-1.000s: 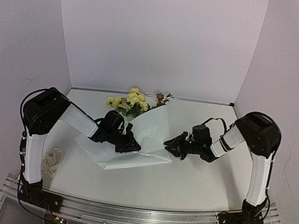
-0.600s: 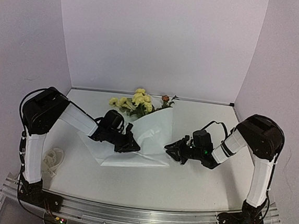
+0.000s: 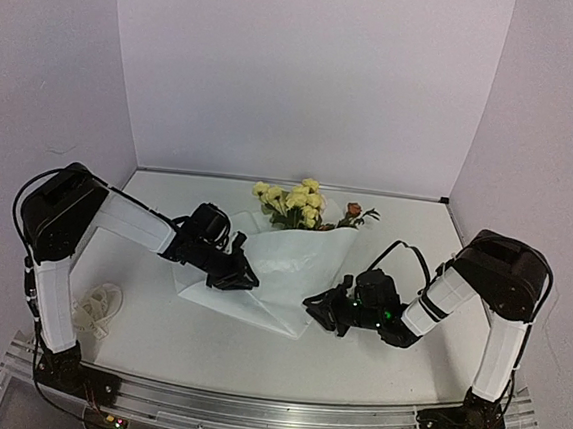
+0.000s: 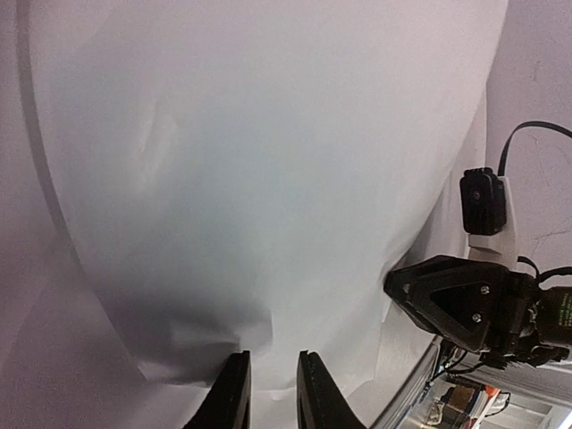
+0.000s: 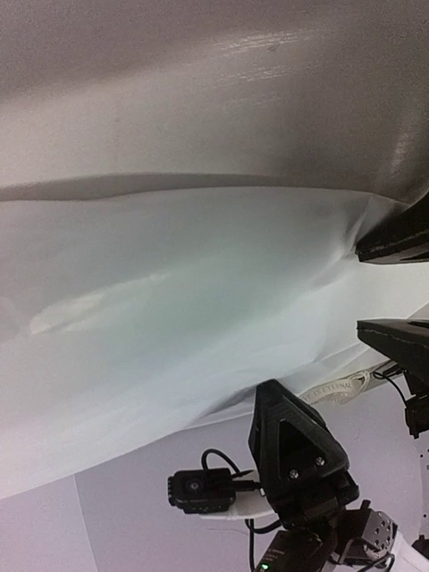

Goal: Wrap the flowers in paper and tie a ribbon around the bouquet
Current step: Press the fold line on the 2/3-folded wrapping paper.

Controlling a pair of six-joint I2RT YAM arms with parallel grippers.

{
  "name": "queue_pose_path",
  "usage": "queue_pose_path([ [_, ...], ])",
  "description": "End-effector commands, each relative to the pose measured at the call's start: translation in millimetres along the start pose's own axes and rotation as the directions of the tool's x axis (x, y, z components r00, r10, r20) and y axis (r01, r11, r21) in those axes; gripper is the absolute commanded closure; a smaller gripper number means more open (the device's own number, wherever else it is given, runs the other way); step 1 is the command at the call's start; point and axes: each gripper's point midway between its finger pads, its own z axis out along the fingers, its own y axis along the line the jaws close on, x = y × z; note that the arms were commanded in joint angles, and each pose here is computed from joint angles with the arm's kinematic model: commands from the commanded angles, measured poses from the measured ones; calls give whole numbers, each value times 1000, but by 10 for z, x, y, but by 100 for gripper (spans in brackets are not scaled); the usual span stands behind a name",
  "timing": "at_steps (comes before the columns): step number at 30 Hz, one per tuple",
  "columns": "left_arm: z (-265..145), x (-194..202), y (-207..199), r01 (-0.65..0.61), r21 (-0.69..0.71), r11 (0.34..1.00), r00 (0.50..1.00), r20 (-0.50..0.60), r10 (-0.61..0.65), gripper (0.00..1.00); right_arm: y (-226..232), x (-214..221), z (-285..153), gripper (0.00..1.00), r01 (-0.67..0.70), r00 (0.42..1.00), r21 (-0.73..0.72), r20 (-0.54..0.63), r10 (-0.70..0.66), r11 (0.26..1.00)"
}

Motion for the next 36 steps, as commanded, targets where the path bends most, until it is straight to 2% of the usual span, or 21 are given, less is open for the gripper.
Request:
queue_pose_path([
  [1,-232,-79,-675,-103,102,989,994,56,97,76,-340,15,-19,76,-23,1000,142,24,20,990],
  [9,201,327,-946,-123,207,970,988,-66,140,80,-316,-4,-20,76,-30,999,141,40,25,989],
  [13,504,509,-851,-123,196,973,979,-138,151,83,-306,-4,-4,76,-32,999,140,37,27,990],
  [17,661,616,-604,-105,118,987,974,-187,126,84,-297,5,15,76,-37,999,138,30,34,990],
  [21,717,724,-270,-75,-7,997,971,-229,71,90,-275,-54,11,76,-50,998,131,41,45,990],
  [27,712,868,-7,-67,-85,994,962,-270,41,95,-253,-351,-16,76,-99,993,111,75,91,989],
  [36,678,923,54,-72,-96,993,958,-284,42,96,-80,-1124,97,76,-191,974,40,131,184,981],
])
